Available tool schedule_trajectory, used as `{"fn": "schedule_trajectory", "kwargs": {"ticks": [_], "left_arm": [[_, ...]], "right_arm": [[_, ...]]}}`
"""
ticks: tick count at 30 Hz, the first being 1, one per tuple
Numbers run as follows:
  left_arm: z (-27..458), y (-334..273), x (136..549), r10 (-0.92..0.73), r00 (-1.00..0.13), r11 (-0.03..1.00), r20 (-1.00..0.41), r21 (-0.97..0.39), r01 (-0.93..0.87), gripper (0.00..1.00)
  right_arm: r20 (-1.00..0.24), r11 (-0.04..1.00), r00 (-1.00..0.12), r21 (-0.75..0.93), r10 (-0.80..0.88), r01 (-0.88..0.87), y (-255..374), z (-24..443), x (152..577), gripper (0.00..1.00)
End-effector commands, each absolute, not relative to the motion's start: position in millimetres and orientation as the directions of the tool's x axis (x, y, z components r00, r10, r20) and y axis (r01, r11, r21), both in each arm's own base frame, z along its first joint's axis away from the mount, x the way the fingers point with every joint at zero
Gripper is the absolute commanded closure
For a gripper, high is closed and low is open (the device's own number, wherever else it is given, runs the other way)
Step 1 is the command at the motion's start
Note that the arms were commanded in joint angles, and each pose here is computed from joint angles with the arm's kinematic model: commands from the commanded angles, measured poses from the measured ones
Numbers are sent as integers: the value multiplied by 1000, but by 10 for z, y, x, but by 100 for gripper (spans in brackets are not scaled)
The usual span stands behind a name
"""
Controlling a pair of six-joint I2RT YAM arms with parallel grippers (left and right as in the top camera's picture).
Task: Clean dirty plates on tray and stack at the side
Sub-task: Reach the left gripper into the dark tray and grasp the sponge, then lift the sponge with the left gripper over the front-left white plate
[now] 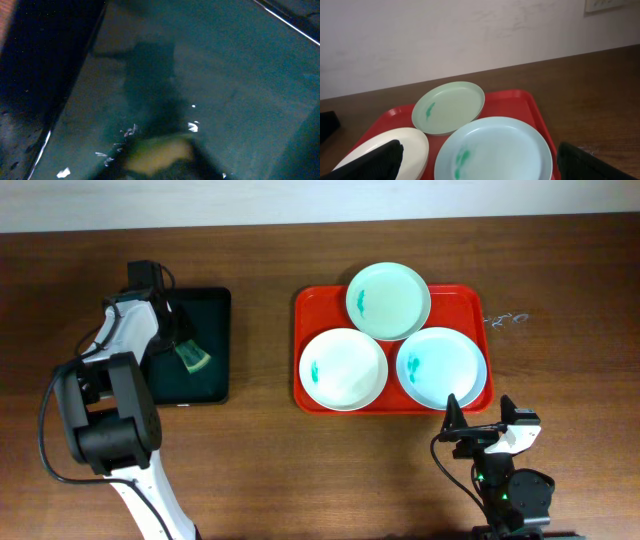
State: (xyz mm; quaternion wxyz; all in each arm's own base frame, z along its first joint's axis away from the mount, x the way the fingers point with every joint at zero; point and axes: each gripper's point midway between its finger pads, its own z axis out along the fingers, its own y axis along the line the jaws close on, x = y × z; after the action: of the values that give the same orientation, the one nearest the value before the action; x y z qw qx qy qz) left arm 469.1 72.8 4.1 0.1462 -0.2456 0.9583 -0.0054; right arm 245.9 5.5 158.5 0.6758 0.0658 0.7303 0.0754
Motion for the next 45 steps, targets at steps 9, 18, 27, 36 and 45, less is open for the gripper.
{"fn": "schedule_trajectory", "kwargs": {"ticks": [9, 18, 27, 36, 45], "left_arm": [[-41, 351, 4131, -475, -878, 868, 51, -134, -477, 1], [-47, 411, 4177, -477, -879, 872, 21, -113, -476, 1], [-33, 312, 3985, -474, -873, 865, 114, -124, -486, 100], [-49, 746, 4247, -477, -874, 875, -89, 44, -482, 16], [1062, 617, 4486, -478, -874, 878, -91, -57, -475, 100]], "right_arm": [[-979, 982, -80, 189, 189, 9, 25, 1552, 2460, 2], [-979, 982, -80, 189, 189, 9, 25, 1552, 2460, 1], [-979, 982, -80, 189, 189, 9, 25, 1553, 2460, 2], [-979, 982, -80, 189, 189, 9, 25, 1552, 2460, 1], [-979, 982, -80, 189, 189, 9, 25, 1553, 2460, 2]]}}
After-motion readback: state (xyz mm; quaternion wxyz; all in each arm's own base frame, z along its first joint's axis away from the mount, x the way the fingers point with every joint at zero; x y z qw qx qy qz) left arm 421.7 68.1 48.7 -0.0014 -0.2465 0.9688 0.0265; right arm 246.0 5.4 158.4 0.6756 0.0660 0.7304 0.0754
